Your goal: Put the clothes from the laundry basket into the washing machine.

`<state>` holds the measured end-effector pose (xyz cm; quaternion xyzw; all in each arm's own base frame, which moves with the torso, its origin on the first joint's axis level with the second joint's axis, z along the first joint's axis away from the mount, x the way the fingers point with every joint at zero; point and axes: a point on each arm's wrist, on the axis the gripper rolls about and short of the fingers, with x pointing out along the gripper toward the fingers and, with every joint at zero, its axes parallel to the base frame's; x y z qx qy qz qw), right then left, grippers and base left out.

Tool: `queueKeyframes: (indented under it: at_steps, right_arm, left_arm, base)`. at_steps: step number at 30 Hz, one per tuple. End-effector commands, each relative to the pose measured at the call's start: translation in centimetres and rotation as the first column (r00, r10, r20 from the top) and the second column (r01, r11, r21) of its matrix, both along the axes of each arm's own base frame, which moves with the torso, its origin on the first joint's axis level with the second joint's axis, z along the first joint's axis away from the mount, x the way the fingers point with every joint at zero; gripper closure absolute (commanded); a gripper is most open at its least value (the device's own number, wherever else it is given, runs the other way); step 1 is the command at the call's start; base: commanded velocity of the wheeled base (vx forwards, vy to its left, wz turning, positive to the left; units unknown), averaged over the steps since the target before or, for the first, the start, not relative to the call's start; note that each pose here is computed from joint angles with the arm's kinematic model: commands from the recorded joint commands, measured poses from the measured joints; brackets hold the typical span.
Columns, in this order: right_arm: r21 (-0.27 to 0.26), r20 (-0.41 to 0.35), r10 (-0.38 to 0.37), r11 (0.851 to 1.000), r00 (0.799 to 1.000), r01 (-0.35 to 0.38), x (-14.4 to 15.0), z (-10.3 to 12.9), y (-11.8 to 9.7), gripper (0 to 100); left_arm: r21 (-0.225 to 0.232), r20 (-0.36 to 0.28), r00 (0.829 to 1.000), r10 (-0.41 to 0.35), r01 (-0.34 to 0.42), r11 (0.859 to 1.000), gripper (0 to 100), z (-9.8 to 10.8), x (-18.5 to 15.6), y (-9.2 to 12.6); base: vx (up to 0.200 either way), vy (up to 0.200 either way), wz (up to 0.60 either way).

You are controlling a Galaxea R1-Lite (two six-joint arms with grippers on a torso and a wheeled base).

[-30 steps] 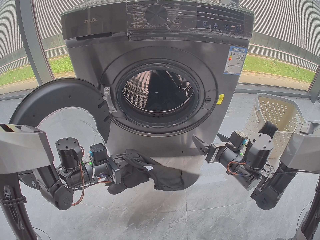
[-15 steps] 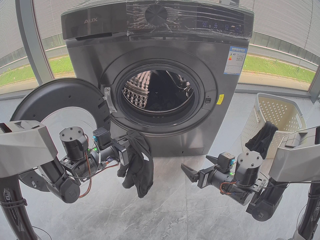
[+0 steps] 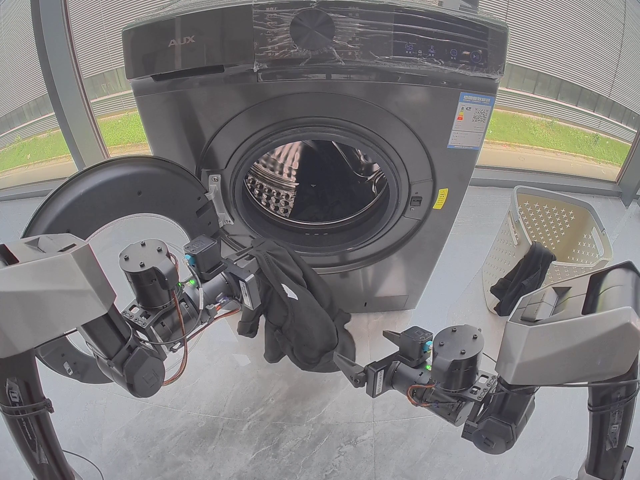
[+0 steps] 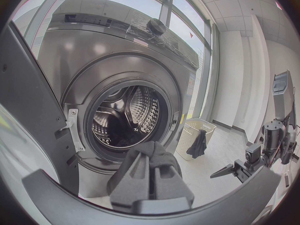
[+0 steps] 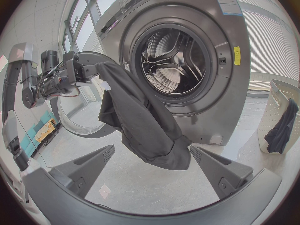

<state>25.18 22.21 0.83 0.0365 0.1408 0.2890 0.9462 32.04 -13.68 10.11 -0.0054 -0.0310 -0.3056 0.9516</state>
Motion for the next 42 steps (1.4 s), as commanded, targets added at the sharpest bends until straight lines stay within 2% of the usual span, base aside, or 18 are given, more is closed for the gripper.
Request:
queueKeyframes:
  at_steps: [1, 4, 7, 12, 18, 22, 24, 29, 42]
  right_arm:
    - [-0.016, -0.008, 0.023, 1.000, 1.000, -0.023, 0.0, -1.0, 0.8, 0]
    - [-0.011, 0.014, 0.042, 0.999, 0.999, -0.042, 0.6, -1.4, 1.8, 0]
    - [0.001, 0.046, 0.068, 0.998, 0.997, -0.068, 1.8, -1.9, 3.2, 0]
    - [-0.012, 0.031, 0.089, 0.996, 0.996, -0.088, 2.1, -2.9, 4.6, 0]
    - [0.003, 0.047, 0.101, 0.995, 0.994, -0.102, 2.3, -2.6, 5.6, 0]
    - [-0.019, 0.019, 0.107, 0.994, 0.994, -0.106, 2.3, -2.9, 5.8, 0]
    - [-0.037, 0.000, 0.118, 0.992, 0.993, -0.118, 2.2, -3.2, 6.2, 0]
    - [-0.042, -0.006, 0.115, 0.992, 0.993, -0.115, 3.2, -3.2, 7.1, 0]
    - [-0.055, -0.023, 0.105, 0.993, 0.994, -0.106, 5.8, -3.5, 9.2, 0]
  left_arm:
    - [-0.005, 0.008, 1.000, 0.003, -0.003, 1.000, 100, 0.1, 0.3, -0.1]
    - [-0.011, 0.021, 1.000, 0.006, -0.006, 1.000, 100, 0.3, 0.6, -0.3]
    - [-0.015, 0.022, 0.999, 0.043, -0.043, 0.999, 100, 0.2, 1.0, -0.3]
    - [-0.011, 0.008, 0.999, 0.047, -0.047, 0.999, 100, -0.4, 1.2, -0.6]
    - [-0.009, 0.004, 0.999, 0.043, -0.043, 0.999, 100, -0.6, 1.2, -0.8]
    - [-0.014, 0.010, 0.999, 0.044, -0.044, 0.999, 100, -0.6, 1.4, -0.9]
    - [-0.031, 0.018, 0.998, 0.059, -0.058, 0.998, 100, -0.2, 1.7, -1.0]
    - [-0.063, 0.028, 0.996, 0.081, -0.079, 0.995, 100, 0.4, 1.9, -1.1]
    - [-0.070, 0.034, 0.996, 0.081, -0.079, 0.994, 100, 0.7, 1.7, -1.6]
  base:
    - [0.000, 0.000, 0.00]
    - [0.000, 0.000, 0.00]
    - [0.000, 0.000, 0.00]
    - [0.000, 0.000, 0.00]
    - [0.000, 0.000, 0.00]
    - [0.000, 0.000, 0.00]
    - [0.000, 0.000, 0.00]
    - [0.000, 0.000, 0.00]
    - [0.000, 0.000, 0.00]
